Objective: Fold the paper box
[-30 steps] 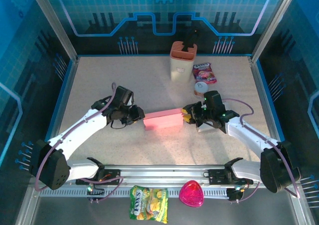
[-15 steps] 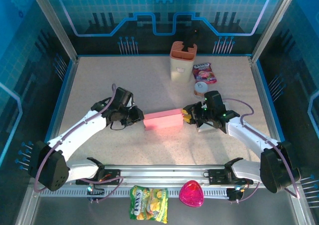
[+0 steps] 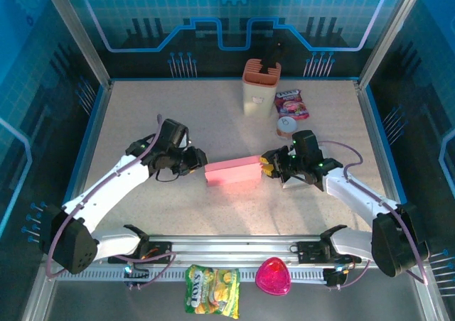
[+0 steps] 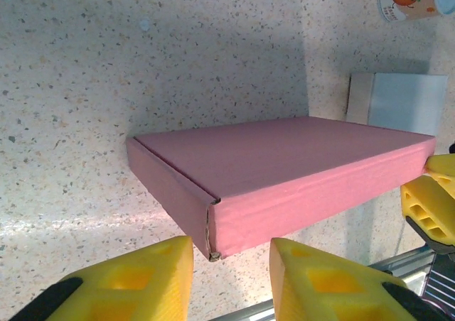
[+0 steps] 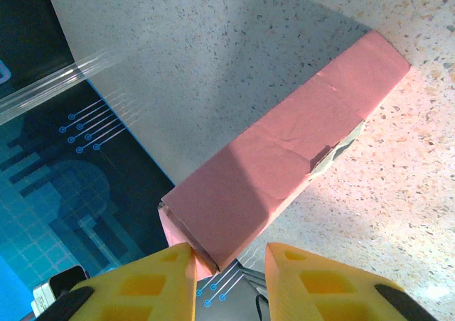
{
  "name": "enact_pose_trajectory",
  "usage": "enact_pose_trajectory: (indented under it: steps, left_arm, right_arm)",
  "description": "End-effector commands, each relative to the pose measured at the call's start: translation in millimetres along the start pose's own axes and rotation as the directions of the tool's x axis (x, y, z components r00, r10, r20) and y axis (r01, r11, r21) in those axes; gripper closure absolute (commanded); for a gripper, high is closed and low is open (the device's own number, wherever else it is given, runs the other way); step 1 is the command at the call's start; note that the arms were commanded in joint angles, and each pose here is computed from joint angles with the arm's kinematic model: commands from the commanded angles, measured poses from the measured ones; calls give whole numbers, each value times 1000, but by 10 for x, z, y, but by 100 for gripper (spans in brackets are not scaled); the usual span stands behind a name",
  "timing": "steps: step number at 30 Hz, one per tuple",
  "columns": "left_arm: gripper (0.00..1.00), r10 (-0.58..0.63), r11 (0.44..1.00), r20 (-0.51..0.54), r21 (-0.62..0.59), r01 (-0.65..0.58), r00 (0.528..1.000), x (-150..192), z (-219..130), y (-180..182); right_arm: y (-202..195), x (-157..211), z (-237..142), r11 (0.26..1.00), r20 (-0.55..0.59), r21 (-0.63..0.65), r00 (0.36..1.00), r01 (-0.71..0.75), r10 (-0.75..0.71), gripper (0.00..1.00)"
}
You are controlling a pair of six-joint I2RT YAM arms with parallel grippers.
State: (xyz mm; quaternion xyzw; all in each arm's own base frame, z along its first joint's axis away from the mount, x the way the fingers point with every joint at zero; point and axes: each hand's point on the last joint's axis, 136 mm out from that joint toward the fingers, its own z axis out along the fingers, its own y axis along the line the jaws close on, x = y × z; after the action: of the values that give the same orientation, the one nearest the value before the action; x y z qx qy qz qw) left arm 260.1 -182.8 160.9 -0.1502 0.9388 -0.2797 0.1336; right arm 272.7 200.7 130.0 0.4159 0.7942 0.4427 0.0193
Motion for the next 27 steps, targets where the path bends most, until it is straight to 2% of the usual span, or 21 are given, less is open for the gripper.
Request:
enact_pose_trajectory:
  steps: [1,7,16,19,23,25,27]
  left_arm:
    - [66,-39,999,-51,-9,38,998,69,65,16]
    - [68,-43,999,-83,-1,43,996,106,203,45]
    - [77,-21,999,-102,-34,17,995,196,317,194]
    - [78,3,999,-88,-43,-6,996,204,300,213]
    - [80,57,997,-66,-46,-61,996,202,275,172]
    - [81,101,993,-64,-54,-104,993,227,278,145]
    - [82,151,985,-52,-74,-155,987,249,275,127]
  right_arm:
    - [-528,-117,4,980,52,171,994,-101,94,69]
    - [-533,-119,8,980,51,171,994,-101,94,69]
    - [-469,-119,-11,983,51,165,996,-78,70,69]
    - [-297,-95,-73,987,43,160,999,-16,9,62]
    - [7,-33,-245,984,41,166,996,66,-74,44]
    - [-15,-7,-268,983,35,179,999,33,-40,35]
    - [68,37,-249,990,22,139,1000,-18,15,31]
